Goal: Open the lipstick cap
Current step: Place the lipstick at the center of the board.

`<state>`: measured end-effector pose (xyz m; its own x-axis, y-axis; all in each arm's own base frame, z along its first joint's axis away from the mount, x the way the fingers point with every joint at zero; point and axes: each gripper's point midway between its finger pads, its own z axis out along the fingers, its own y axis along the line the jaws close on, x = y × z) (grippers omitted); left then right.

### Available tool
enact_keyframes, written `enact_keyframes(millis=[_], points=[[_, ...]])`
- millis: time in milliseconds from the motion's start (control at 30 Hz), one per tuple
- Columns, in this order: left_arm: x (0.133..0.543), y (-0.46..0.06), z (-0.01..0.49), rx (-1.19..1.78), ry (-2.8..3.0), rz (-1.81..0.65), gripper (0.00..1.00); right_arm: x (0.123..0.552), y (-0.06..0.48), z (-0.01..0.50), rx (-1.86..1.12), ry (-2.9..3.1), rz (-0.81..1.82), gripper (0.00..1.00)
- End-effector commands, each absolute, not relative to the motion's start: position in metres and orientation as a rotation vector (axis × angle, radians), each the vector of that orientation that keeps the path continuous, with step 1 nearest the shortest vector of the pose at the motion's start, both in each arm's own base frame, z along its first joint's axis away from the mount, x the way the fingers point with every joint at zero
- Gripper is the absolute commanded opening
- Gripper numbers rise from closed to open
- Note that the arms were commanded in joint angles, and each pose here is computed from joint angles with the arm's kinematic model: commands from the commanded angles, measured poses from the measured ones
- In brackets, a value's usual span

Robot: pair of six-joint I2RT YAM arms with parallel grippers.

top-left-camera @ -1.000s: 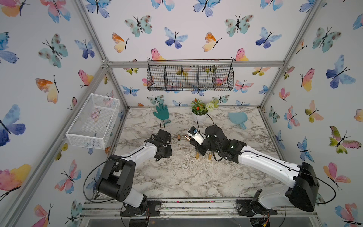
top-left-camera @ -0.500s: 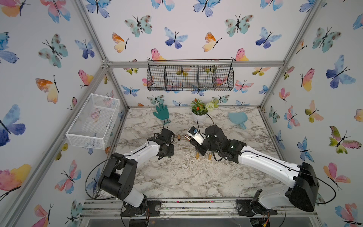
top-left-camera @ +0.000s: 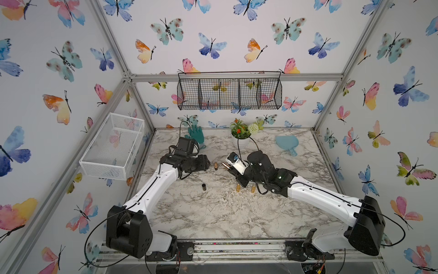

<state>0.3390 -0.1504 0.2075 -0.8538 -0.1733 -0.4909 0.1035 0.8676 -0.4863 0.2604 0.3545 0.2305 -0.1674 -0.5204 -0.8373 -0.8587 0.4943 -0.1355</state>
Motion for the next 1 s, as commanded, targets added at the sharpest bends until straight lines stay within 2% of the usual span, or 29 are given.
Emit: enact_keyframes(millis=[0,200,833,967], points=[[0.315,-0.176,0.241,0.042,2.456,-1.063,0.64,0.257,0.360,0.232,-1.146,1.821,0.510,0.02],[0.294,-0.201,0.260,0.205,2.403,-1.318,0.66,0.255,0.365,0.240,-1.140,1.796,0.548,0.02],[0.285,-0.222,0.257,0.328,2.375,-1.443,0.65,0.249,0.384,0.236,-1.183,1.776,0.596,0.02],[0.282,-0.227,0.251,0.346,2.394,-1.449,0.57,0.250,0.388,0.238,-1.186,1.769,0.602,0.02]])
